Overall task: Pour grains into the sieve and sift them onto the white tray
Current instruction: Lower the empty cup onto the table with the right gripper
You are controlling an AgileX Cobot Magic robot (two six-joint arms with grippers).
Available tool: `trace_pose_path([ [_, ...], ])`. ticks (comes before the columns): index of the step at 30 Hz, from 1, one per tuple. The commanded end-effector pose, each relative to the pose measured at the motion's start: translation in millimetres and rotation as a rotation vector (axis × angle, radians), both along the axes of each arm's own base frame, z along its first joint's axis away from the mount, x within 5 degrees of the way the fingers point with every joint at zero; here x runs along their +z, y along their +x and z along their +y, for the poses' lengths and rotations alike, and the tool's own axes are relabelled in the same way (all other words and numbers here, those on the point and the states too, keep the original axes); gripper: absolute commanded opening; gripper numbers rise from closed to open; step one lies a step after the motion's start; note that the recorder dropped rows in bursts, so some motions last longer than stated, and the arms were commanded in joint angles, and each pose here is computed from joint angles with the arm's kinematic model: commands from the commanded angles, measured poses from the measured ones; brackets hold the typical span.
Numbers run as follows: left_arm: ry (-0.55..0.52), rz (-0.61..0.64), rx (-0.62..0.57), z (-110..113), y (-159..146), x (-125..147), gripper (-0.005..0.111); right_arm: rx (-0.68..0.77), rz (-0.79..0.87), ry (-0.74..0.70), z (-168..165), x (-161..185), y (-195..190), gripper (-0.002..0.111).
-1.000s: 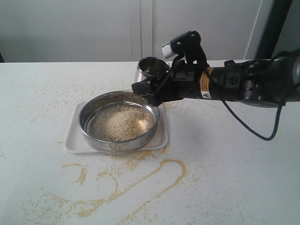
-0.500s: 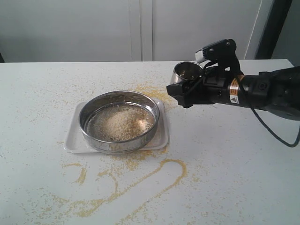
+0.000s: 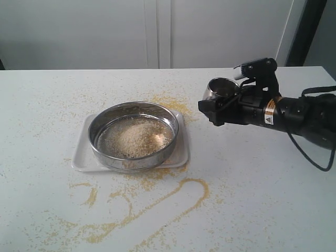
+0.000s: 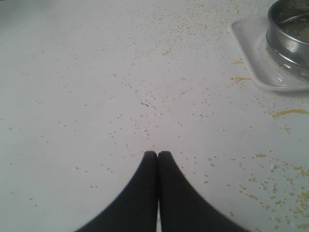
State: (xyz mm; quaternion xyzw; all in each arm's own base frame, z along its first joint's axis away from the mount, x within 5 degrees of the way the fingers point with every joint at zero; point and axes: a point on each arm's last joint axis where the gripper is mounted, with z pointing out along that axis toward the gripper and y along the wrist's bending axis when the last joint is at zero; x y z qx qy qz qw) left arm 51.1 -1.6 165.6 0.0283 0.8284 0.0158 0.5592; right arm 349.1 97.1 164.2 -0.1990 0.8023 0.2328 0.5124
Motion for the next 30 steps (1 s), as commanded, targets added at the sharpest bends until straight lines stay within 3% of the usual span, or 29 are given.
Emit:
trace_pose_path([
  [1, -0.013, 0.0, -0.003, -0.6, -0.2, -1.1, 0.0, -0.009, -0.062, 0.098, 0.4, -8.4, 5.7, 0.0],
  [11, -0.013, 0.0, -0.003, -0.6, -0.2, -1.1, 0.0, -0.066, -0.011, 0.067, -3.7, -37.5, 10.8, 0.0],
  [30, -0.013, 0.0, -0.003, -0.6, -0.2, -1.1, 0.0, -0.035, -0.001, -0.061, -4.6, -69.8, 13.4, 0.0],
])
